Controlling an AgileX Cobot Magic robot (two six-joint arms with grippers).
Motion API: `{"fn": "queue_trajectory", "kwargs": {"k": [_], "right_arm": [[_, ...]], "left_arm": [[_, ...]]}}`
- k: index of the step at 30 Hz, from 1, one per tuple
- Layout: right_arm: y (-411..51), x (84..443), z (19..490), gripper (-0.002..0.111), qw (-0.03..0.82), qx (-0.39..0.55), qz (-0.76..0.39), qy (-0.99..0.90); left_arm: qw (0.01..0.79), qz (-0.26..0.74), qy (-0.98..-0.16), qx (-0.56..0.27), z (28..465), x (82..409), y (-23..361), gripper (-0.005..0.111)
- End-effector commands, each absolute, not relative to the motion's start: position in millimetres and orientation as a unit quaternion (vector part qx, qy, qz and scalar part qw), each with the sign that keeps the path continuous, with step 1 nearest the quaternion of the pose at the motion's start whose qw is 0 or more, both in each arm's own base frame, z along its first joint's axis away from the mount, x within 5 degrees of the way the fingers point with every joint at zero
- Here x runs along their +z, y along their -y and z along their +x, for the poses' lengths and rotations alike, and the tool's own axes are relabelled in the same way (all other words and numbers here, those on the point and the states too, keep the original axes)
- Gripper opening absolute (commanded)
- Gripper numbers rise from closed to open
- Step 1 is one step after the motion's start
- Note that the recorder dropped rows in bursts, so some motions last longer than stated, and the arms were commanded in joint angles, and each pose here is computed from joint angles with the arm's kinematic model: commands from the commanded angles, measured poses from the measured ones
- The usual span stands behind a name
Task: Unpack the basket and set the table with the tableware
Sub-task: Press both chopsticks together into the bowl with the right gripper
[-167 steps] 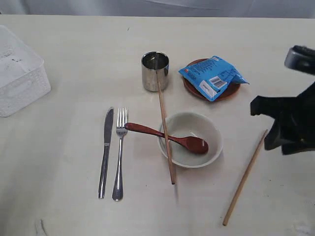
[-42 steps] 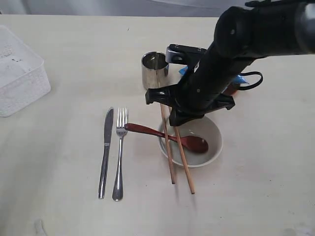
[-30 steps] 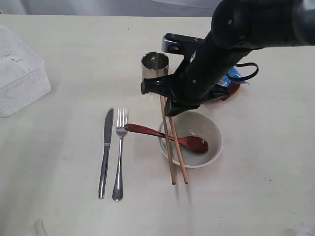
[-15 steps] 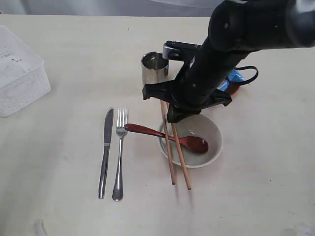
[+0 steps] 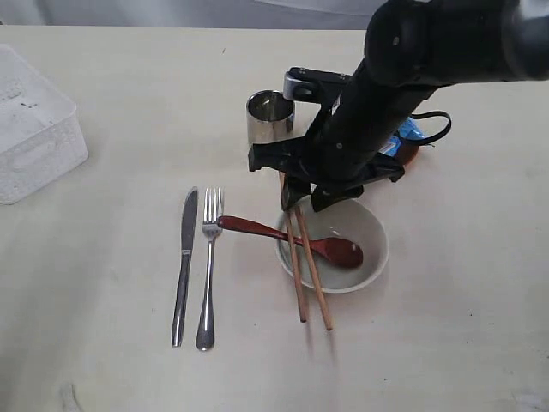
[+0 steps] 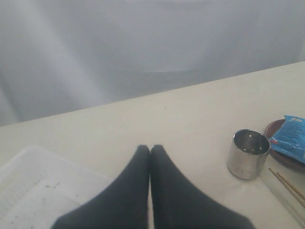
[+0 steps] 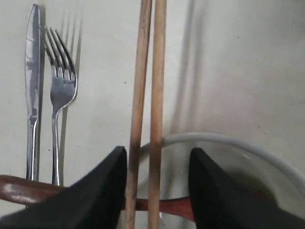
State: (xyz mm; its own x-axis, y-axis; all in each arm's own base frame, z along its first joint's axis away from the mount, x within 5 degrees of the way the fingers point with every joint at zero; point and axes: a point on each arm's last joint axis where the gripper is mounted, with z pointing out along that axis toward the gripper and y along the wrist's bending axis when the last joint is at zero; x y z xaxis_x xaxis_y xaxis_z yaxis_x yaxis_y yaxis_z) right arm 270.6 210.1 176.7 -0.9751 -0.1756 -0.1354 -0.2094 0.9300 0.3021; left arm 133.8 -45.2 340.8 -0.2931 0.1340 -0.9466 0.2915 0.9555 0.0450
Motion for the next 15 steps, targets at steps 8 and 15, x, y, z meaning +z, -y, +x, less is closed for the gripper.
{"fn": "queue_trajectory", "kwargs": {"k": [8,15], "right_arm": [[-216.8,185.3,239.1,0.041,0.031,0.09,-0.188,-0.977],[-216.2,185.2,239.7,0.058,0.033,0.086,-0.178,-0.98]], "left_arm": [[0.58,0.133,-0.801,-0.066,132.9,340.0,44.3,0.0],[0.58,0.133,-0.801,-0.066,132.9,340.0,44.3,0.0]]}}
